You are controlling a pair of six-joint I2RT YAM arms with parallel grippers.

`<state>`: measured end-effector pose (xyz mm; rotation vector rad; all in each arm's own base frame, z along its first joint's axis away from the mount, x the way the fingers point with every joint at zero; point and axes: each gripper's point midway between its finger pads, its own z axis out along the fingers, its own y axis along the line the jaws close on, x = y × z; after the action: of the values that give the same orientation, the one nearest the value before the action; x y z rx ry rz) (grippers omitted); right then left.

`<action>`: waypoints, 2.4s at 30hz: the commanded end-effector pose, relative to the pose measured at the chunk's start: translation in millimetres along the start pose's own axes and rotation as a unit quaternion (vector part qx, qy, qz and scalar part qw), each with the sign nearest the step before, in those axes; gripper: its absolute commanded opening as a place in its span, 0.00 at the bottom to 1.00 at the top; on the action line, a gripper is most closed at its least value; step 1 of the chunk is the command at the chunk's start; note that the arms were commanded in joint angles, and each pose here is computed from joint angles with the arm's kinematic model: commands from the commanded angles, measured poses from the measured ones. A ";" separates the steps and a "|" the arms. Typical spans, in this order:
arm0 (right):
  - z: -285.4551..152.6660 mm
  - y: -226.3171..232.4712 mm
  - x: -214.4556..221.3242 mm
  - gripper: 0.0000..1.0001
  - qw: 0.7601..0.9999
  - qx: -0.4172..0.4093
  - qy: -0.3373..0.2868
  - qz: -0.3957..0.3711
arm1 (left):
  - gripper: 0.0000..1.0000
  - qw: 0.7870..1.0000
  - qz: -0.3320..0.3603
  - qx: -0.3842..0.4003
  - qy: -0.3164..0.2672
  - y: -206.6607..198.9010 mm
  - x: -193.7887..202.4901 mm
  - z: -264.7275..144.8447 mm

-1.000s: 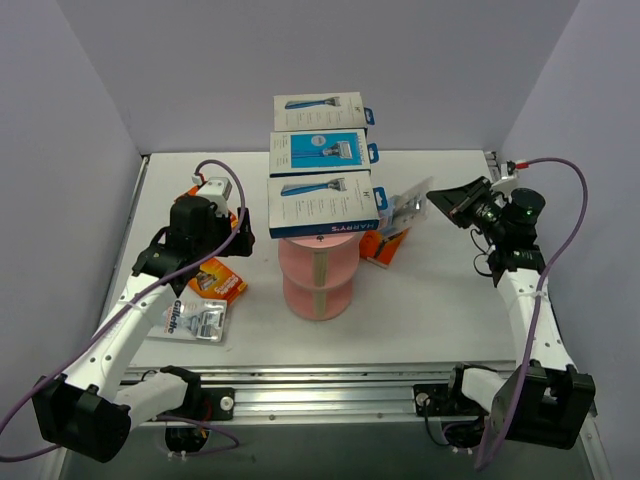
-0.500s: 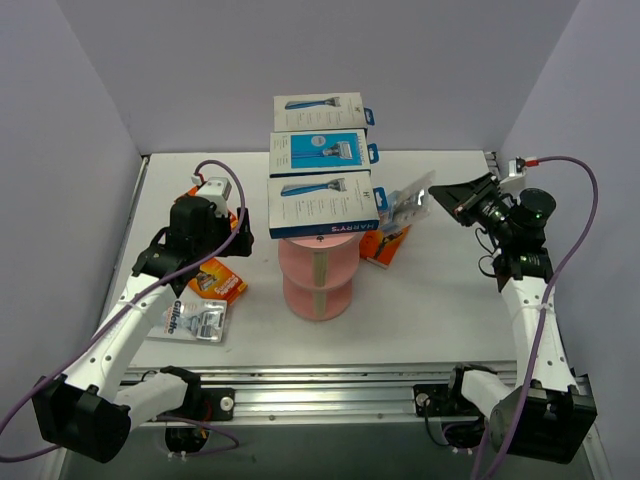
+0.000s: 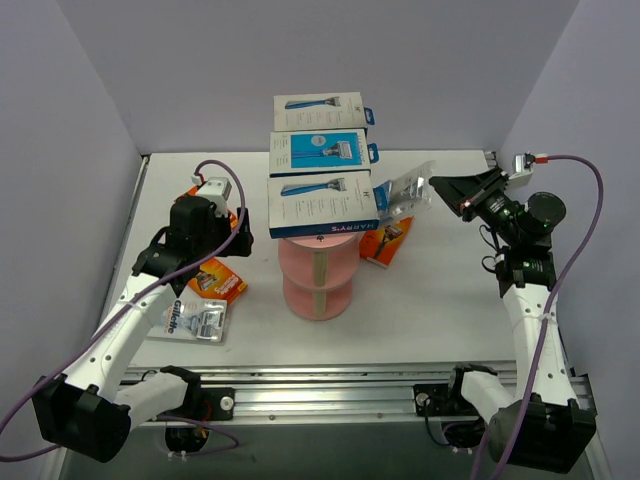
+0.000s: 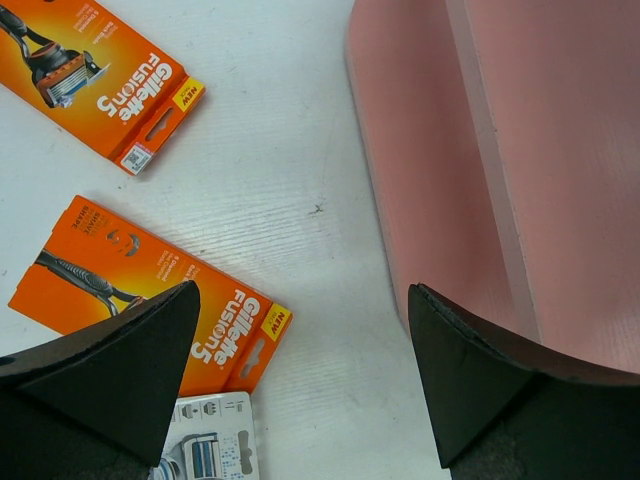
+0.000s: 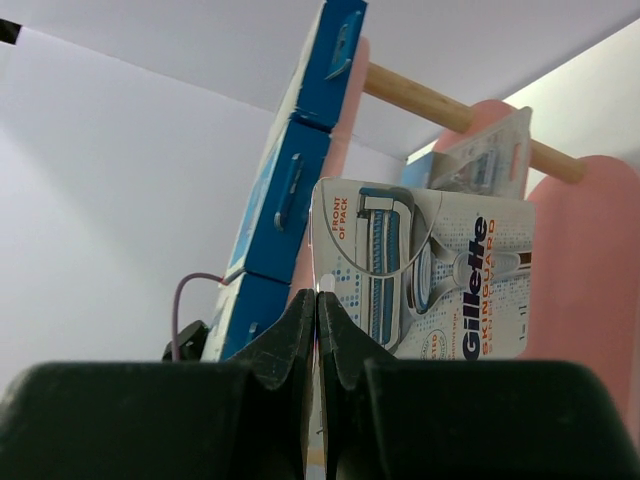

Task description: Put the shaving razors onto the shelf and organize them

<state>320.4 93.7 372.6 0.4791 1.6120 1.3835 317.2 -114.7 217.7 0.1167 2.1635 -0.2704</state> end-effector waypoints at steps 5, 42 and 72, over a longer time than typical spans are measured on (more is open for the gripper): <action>-15.2 63.9 0.9 0.00 0.995 -0.095 0.001 -0.023 | 0.94 0.999 0.007 0.005 -0.033 -4.2 -23.9 -13.2; -4.9 39.6 65.1 0.00 0.994 -0.087 0.057 0.037 | 0.94 0.999 0.008 0.001 -0.031 -2.8 -22.9 -13.1; 22.3 -89.1 91.3 0.00 0.989 0.091 0.114 0.004 | 0.94 0.999 0.008 -0.001 -0.034 -2.1 -23.7 -14.6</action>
<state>309.7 146.4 240.6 0.5437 1.9896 1.3483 315.1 -112.4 218.9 0.1210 2.1654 -0.2579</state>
